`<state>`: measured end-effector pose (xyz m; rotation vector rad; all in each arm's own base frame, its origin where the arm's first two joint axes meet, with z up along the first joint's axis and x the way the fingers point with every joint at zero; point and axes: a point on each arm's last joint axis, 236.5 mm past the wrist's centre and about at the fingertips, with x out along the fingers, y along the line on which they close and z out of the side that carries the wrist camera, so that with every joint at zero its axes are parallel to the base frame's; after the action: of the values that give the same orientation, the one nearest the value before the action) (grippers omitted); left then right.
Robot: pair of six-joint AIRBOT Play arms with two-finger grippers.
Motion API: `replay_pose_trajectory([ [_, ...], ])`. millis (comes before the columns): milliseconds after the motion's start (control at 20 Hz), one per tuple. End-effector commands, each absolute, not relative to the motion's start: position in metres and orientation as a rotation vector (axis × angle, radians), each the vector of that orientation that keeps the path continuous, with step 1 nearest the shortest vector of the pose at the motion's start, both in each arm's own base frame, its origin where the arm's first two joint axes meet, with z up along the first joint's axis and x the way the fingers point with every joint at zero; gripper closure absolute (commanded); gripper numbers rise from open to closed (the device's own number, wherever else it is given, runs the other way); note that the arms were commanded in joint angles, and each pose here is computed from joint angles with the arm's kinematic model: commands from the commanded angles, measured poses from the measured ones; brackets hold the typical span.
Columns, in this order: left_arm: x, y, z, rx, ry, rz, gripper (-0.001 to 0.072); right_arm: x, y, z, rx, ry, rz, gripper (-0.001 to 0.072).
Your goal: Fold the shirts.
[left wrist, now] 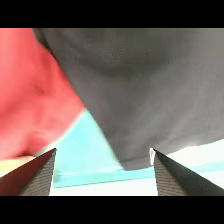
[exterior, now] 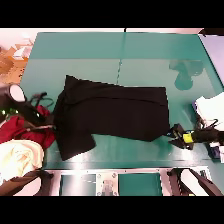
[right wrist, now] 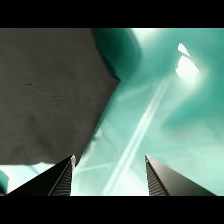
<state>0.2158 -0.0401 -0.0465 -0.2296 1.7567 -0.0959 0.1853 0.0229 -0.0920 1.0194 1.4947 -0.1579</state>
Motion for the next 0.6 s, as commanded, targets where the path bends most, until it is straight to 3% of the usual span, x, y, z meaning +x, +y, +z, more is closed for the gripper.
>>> replay_pose_trajectory([
  [0, 0.182, -0.063, -0.08, -0.378, 1.802, -0.107, 0.0003, 0.187, 0.037, -0.115, 1.089, 1.39, -0.159, 0.0199],
  [200, 0.179, -0.079, -0.101, -0.486, 1.766, -0.105, 0.0003, 0.21, 0.036, -0.116, 1.142, 1.259, -0.158, 0.0224],
  [250, 0.18, -0.087, -0.101, -0.527, 1.758, -0.121, 0.0004, 0.215, 0.038, -0.115, 1.161, 1.24, -0.154, 0.0265],
  [350, 0.182, -0.094, -0.1, -0.553, 1.747, -0.148, 0.0004, 0.227, 0.048, -0.11, 1.148, 1.208, -0.096, 0.0591],
  [450, 0.181, -0.095, -0.099, -0.555, 1.751, -0.15, 0.0004, 0.235, 0.049, -0.108, 1.094, 1.191, -0.062, 0.0695],
  [550, 0.178, -0.095, -0.098, -0.547, 1.763, -0.164, 0.0004, 0.242, 0.031, -0.102, 1.048, 1.179, -0.094, 0.0696],
])
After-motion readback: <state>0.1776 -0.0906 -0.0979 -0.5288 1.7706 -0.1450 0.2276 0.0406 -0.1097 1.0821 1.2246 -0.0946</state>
